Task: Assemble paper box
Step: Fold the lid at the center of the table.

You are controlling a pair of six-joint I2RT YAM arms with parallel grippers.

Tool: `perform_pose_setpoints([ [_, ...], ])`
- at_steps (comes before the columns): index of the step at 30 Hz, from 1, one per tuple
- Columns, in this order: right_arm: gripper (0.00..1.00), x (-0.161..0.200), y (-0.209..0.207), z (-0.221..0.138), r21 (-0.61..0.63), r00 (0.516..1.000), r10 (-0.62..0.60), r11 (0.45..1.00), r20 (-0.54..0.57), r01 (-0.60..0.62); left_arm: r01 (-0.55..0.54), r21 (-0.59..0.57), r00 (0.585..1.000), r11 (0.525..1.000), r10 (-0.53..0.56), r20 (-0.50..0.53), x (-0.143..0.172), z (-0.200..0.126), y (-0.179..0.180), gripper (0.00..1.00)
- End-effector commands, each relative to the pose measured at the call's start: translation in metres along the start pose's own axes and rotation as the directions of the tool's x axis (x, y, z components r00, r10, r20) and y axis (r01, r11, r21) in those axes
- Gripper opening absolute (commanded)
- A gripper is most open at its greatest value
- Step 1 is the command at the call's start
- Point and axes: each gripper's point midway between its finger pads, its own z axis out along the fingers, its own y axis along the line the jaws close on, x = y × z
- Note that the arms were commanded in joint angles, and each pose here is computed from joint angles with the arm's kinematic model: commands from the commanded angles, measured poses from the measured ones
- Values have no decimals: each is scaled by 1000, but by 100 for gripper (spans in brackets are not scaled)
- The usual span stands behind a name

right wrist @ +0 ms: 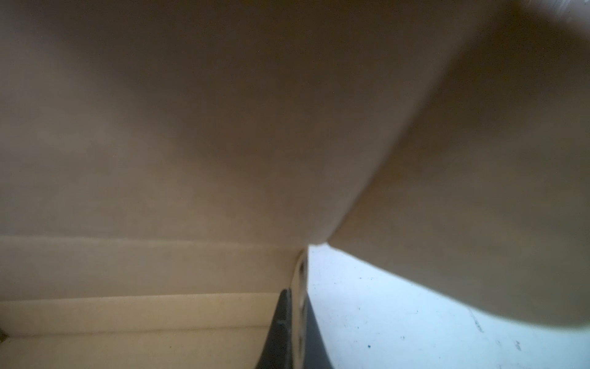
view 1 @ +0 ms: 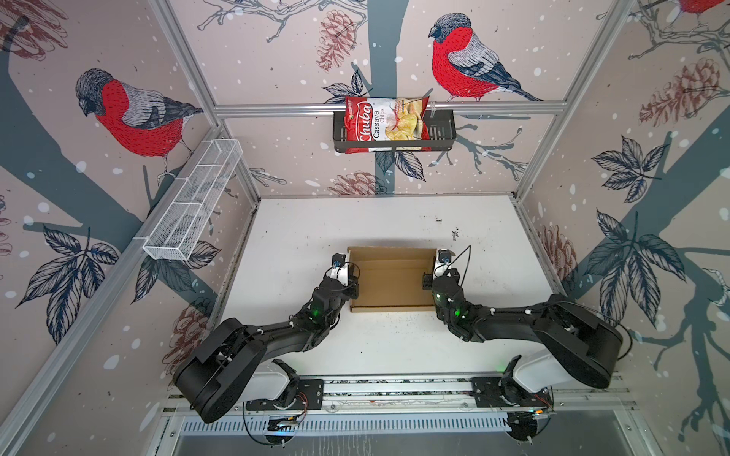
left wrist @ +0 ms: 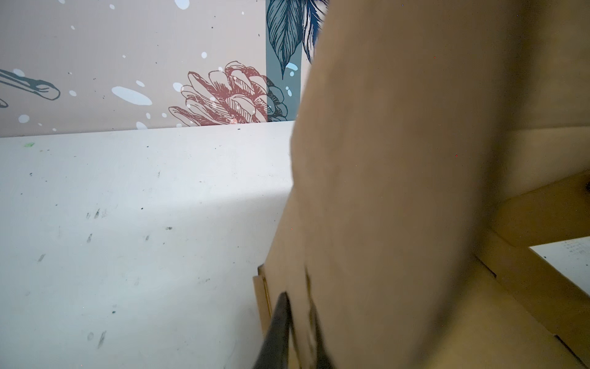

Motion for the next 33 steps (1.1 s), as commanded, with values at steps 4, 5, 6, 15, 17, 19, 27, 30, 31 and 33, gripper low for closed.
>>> perform_pose_setpoints([
  [4, 8, 27, 3, -11, -37, 999, -41, 998, -28, 40, 3, -7, 999, 1000, -3, 44, 12, -14, -1, 10],
  [5, 9, 28, 2, -12, -31, 999, -45, 999, -27, 44, 3, -10, 999, 1000, -3, 50, 13, -15, 0, 10],
  [6, 10, 28, 2, -13, -33, 998, -51, 998, -26, 50, 5, -17, 998, 1000, -4, 55, 13, -16, 1, 10],
  [15, 7, 27, 0, -22, -49, 991, -133, 990, 14, 134, 7, 3, 989, 1000, -7, 146, 4, -39, 4, 19],
  [17, 4, 27, -3, -23, -40, 989, -146, 988, 24, 147, 11, 17, 992, 1000, -13, 123, 5, -45, 3, 23],
  [19, 1, 28, -4, -22, -41, 988, -150, 988, 29, 151, 28, 31, 995, 999, -30, 90, 6, -51, 3, 31],
  [27, 1, 28, 0, -25, -78, 984, -174, 981, 38, 177, 65, 22, 993, 998, -67, 94, -30, -76, 11, 69],
  [30, 1, 32, -1, -25, -84, 983, -181, 980, 29, 183, 49, 61, 994, 997, -54, 95, -72, -79, 2, 73],
  [31, 1, 32, -1, -25, -84, 983, -180, 980, 28, 182, 34, 71, 995, 997, -41, 96, -88, -78, -1, 73],
  [33, 1, 34, -1, -24, -83, 983, -182, 980, 24, 183, -11, 84, 996, 996, 4, 89, -122, -74, -8, 73],
])
